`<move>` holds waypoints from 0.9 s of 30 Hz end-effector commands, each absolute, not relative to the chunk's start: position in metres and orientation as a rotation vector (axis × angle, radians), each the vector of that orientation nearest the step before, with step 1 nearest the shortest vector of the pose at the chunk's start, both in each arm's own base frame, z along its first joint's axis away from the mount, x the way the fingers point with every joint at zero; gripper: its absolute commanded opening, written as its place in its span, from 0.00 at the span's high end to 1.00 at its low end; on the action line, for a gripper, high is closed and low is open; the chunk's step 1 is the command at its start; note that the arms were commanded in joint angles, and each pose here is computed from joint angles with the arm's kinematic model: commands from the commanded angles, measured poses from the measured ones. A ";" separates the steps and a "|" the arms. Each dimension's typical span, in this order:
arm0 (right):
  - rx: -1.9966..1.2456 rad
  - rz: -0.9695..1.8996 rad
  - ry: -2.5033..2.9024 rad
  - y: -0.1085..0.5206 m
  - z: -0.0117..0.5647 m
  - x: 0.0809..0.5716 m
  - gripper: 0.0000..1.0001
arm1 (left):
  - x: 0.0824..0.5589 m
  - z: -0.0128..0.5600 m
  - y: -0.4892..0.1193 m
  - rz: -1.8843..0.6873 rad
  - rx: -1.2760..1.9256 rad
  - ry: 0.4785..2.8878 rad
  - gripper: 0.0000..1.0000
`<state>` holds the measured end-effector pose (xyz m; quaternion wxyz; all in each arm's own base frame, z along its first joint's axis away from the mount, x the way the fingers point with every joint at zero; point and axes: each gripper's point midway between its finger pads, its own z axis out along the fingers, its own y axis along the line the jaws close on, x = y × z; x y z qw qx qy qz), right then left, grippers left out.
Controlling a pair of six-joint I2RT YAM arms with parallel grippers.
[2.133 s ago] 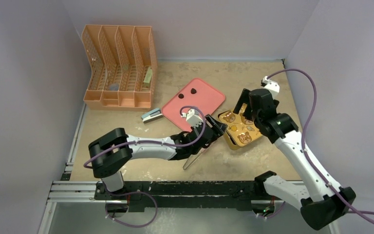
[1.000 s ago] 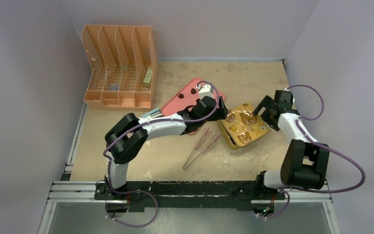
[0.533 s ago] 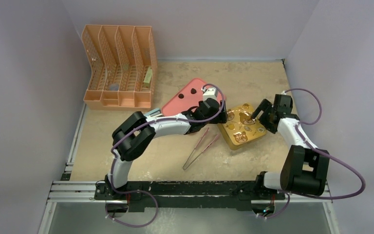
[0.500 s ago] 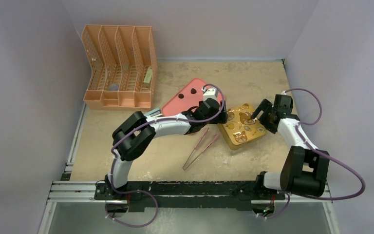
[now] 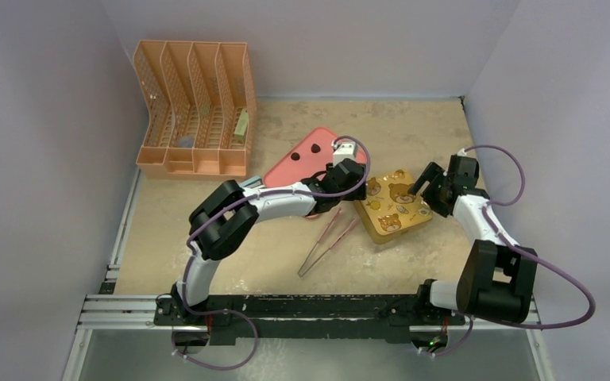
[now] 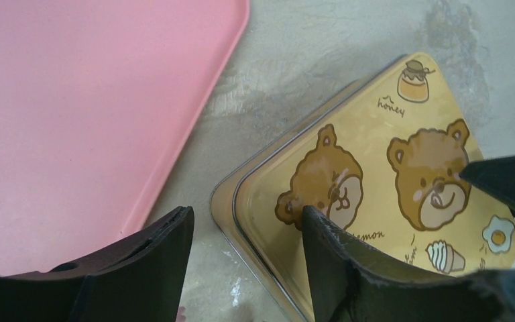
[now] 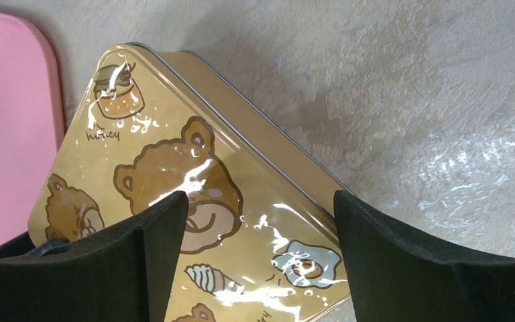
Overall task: Pack the chocolate
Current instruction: Close the box lid on the packing box.
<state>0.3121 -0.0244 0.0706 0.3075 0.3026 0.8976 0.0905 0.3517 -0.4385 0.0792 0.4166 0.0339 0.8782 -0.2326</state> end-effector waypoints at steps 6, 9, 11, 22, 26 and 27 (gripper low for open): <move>0.796 0.183 2.375 -0.031 0.096 0.308 0.09 | 0.350 0.058 -0.400 -0.368 0.009 2.272 0.50; 0.790 0.138 2.344 -0.038 0.114 0.311 0.08 | 0.347 0.058 -0.403 -0.398 0.009 2.290 0.52; 0.768 0.171 2.323 -0.034 0.122 0.314 0.12 | 0.344 0.059 -0.411 -0.471 0.007 2.302 0.53; 0.620 0.413 2.342 0.030 0.120 0.325 0.39 | 0.348 0.039 -0.382 -0.459 -0.070 2.375 0.64; 0.563 0.463 2.451 0.069 0.086 0.314 0.47 | 0.344 0.036 -0.374 -0.433 -0.066 2.393 0.65; 0.572 0.468 2.470 0.072 0.078 0.312 0.49 | 0.344 0.038 -0.377 -0.458 -0.056 2.388 0.63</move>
